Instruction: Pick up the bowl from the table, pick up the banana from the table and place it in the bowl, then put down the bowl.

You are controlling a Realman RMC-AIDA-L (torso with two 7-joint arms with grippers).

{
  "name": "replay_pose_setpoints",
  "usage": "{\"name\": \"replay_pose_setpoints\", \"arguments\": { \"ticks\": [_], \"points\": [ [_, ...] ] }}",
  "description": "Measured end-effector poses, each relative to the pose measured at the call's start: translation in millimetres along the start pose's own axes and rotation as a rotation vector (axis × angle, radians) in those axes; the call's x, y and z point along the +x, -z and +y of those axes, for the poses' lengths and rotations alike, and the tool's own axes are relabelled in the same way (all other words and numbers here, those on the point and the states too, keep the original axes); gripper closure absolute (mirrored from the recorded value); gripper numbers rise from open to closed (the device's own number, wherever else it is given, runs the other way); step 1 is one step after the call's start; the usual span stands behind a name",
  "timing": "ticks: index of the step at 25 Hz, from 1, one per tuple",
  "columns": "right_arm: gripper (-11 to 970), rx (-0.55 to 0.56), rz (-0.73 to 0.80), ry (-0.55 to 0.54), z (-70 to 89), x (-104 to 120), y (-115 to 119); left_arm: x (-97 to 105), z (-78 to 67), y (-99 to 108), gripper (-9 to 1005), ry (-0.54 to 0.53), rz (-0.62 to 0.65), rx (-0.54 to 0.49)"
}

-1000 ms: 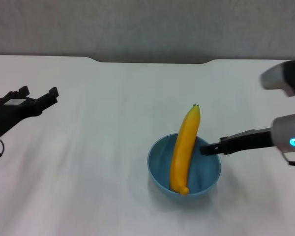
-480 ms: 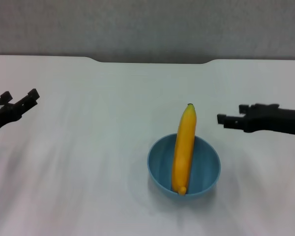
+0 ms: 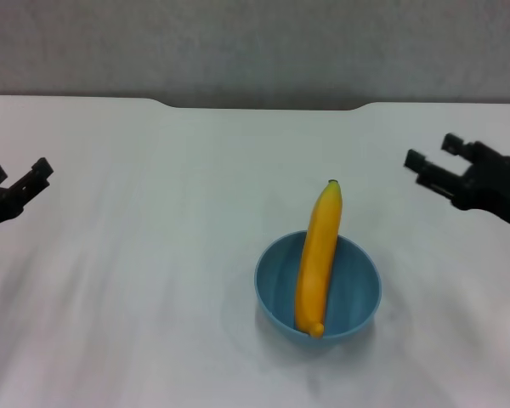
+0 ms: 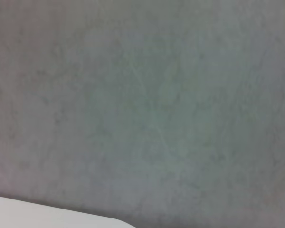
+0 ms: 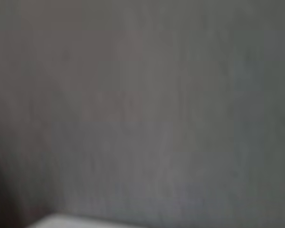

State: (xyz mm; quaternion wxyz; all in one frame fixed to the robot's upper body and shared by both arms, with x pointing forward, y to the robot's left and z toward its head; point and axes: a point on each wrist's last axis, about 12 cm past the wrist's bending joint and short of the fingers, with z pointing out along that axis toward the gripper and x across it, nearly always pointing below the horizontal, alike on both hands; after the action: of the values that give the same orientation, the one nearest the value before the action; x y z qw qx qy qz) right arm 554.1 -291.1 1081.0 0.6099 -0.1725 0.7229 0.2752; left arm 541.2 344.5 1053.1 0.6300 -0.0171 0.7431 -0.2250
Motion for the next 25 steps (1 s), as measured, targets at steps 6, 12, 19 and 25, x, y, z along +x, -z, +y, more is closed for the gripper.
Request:
{"name": "replay_pose_setpoints", "arguments": {
  "ticks": [6,12,19,25],
  "points": [
    [156,0.077,-0.151,-0.043,-5.5,21,20,6,-2.9,0,88,-0.041,0.006,0.002],
    [156,0.101,-0.124,-0.073,-6.4,30,19,15,-4.8,-2,88,-0.078,0.038,0.002],
    [156,0.102,-0.030,-0.072,-4.0,40,5,28,-5.7,2,88,-0.152,0.054,-0.008],
    [156,0.128,0.011,-0.033,-5.0,45,2,31,-12.8,4,88,-0.185,0.015,0.026]
  ]
}}
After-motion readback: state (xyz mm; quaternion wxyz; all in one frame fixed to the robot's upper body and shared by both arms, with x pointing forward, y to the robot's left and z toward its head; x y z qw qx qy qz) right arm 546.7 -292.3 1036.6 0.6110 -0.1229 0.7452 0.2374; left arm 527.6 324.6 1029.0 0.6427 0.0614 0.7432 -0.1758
